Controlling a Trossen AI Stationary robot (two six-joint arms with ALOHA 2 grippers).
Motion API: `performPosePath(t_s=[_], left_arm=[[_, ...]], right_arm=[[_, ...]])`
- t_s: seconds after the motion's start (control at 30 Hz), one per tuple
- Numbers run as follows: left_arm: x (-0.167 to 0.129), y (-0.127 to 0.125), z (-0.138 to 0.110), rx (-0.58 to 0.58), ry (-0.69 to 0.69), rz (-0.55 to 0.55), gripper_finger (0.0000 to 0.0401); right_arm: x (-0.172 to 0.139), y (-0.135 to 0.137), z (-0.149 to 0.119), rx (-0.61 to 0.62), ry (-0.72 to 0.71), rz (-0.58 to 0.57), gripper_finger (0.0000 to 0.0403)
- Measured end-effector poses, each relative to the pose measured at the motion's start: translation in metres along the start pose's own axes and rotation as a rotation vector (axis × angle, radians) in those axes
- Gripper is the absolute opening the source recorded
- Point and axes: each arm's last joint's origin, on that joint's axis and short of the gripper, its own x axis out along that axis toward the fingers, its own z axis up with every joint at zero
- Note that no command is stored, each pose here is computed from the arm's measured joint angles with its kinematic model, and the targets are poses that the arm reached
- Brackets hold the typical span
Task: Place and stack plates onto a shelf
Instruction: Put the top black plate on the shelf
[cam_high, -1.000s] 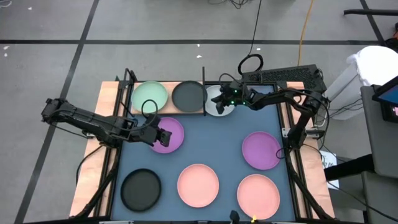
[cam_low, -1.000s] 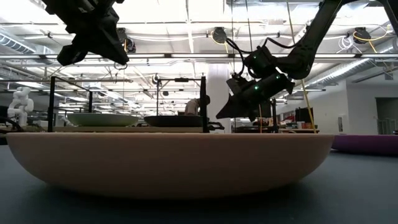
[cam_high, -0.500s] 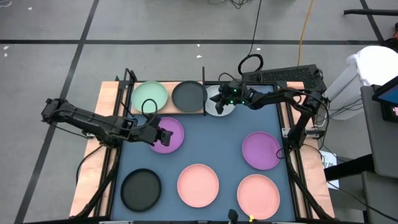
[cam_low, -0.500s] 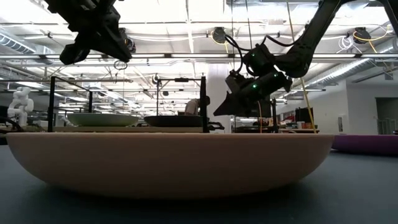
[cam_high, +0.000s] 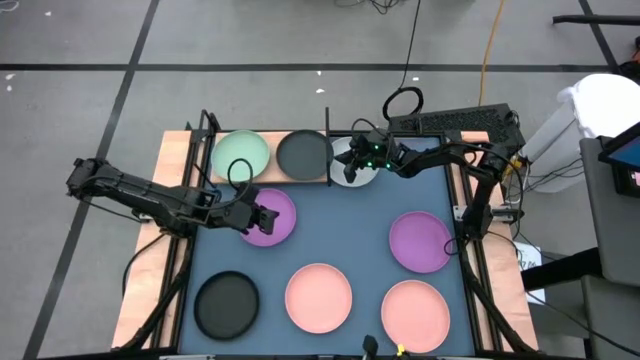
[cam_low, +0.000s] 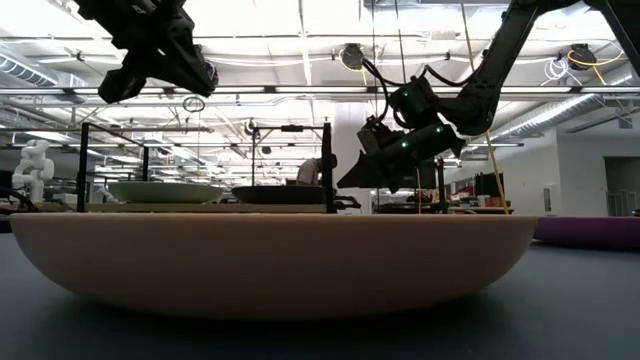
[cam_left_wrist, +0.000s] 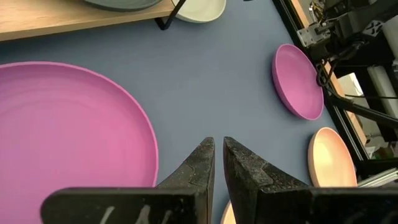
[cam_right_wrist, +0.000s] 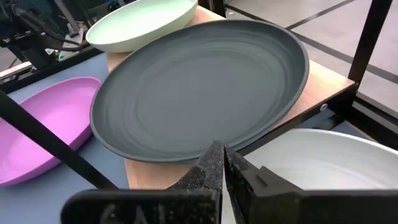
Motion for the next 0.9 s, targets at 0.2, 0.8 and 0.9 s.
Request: performPosePath(t_s=[0.2, 0.8, 0.9], left_arm=[[0.000, 0.000, 0.000, 0.018, 0.000, 0.000, 0.0037], [0.000, 0.000, 0.000, 0.051, 0.000, 0.000, 0.0037], [0.000, -0.002, 0.001, 0.025, -0.005, -0.016, 0.0037]], right_arm=[[0.001, 0.003, -0.001, -0.024, 0.007, -0.009, 0.0000], [0.012, -0.001, -0.011, -0.041, 0.020, -0.043, 0.0000], [0.012, -0.001, -0.009, -0.044, 0.009, -0.041, 0.0000]])
